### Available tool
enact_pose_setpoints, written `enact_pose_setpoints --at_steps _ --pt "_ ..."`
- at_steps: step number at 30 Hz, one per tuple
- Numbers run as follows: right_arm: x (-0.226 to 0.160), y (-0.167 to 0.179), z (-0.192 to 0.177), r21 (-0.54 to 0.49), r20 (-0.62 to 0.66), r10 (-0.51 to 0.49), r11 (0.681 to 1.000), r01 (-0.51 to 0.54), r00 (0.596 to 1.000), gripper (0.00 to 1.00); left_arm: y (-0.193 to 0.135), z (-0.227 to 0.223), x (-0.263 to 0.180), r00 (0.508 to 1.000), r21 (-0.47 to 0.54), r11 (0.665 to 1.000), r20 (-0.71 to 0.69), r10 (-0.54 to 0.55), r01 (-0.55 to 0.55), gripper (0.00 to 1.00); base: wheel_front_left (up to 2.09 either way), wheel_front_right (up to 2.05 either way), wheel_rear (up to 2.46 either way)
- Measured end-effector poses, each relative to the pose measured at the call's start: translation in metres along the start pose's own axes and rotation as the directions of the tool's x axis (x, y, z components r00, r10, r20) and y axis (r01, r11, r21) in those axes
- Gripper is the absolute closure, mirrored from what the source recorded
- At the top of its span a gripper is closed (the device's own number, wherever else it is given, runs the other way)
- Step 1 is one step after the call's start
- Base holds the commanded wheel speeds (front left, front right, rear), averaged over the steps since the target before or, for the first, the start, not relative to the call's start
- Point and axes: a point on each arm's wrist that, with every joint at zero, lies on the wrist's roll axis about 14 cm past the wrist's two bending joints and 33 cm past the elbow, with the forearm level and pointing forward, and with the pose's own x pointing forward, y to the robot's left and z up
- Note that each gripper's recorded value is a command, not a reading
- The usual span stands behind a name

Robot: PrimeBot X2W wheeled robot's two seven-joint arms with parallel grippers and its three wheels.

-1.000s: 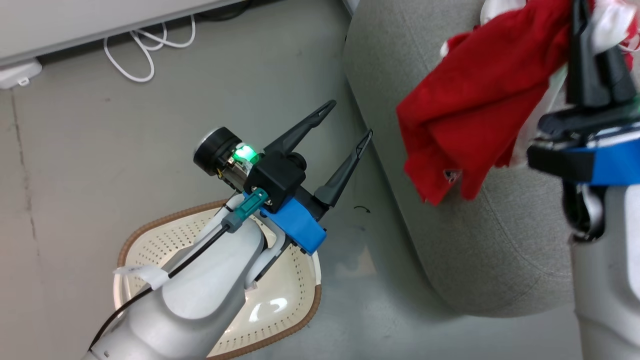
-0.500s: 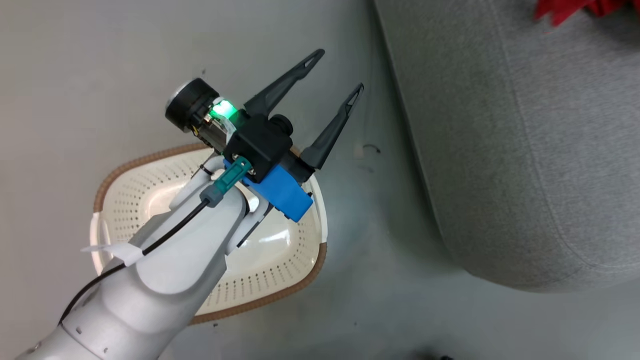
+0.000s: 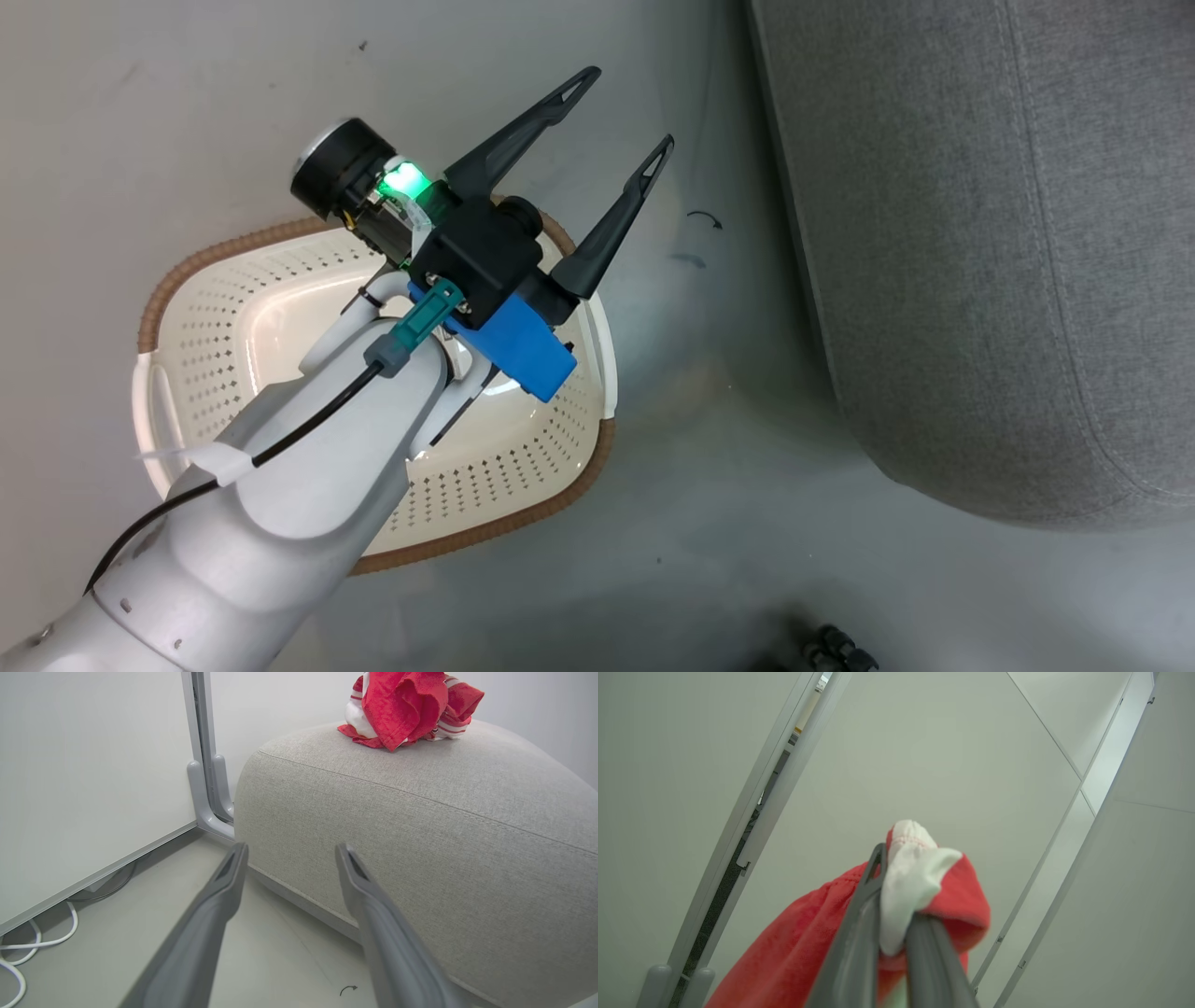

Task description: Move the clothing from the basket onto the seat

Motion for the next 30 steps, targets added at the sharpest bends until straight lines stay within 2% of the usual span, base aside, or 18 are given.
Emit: enact_pose_setpoints --at_steps 6,8,9,13,17,18,19,20,30 --pt "-0.040 0.033 -0.083 0.029 -0.227 0.057 0.998 -0.052 0.972 1.00 0.003 -0.009 0.003 1.000 -0.013 1.000 -0.003 -0.003 0.003 0.00 0.00 0.00 0.00" --pt "-0.055 0.040 -0.105 0.047 -0.289 0.065 0.997 -0.054 0.955 1.00 0.007 -0.011 0.002 1.000 -0.014 1.000 -0.005 0.003 -0.003 0.00 0.00 0.00 0.00" --pt "-0.071 0.048 -0.126 0.066 -0.349 0.075 0.996 -0.055 0.934 1.00 0.009 -0.016 0.001 1.000 -0.016 1.000 -0.014 0.009 -0.009 0.00 0.00 0.00 0.00" --pt "-0.099 0.063 -0.156 0.095 -0.440 0.100 0.993 -0.065 0.892 1.00 0.013 -0.023 -0.002 1.000 -0.018 1.000 -0.025 0.014 -0.015 0.00 0.00 0.00 0.00" --pt "-0.115 0.070 -0.169 0.112 -0.481 0.111 0.992 -0.064 0.870 1.00 0.014 -0.024 -0.001 1.000 -0.020 1.000 -0.024 0.019 -0.019 0.00 0.00 0.00 0.00" --pt "-0.116 0.071 -0.169 0.118 -0.482 0.109 0.991 -0.059 0.869 0.82 0.014 -0.023 -0.001 1.000 -0.019 1.000 -0.025 0.018 -0.019 0.00 0.00 0.00 0.00" --pt "-0.116 0.069 -0.167 0.125 -0.477 0.101 0.991 -0.046 0.873 0.18 0.013 -0.022 0.000 1.000 -0.017 1.000 -0.023 0.017 -0.017 0.00 0.00 0.00 0.00" --pt "-0.115 0.067 -0.164 0.126 -0.470 0.095 0.991 -0.040 0.878 0.00 0.012 -0.020 0.000 1.000 -0.015 1.000 -0.020 0.015 -0.015 0.00 0.00 0.00 0.00" --pt "-0.149 0.047 -0.128 0.141 -0.442 0.077 0.990 -0.015 0.894 0.00 -0.005 0.023 -0.001 0.999 0.016 1.000 0.037 0.011 -0.011 0.00 0.00 0.00 0.00"
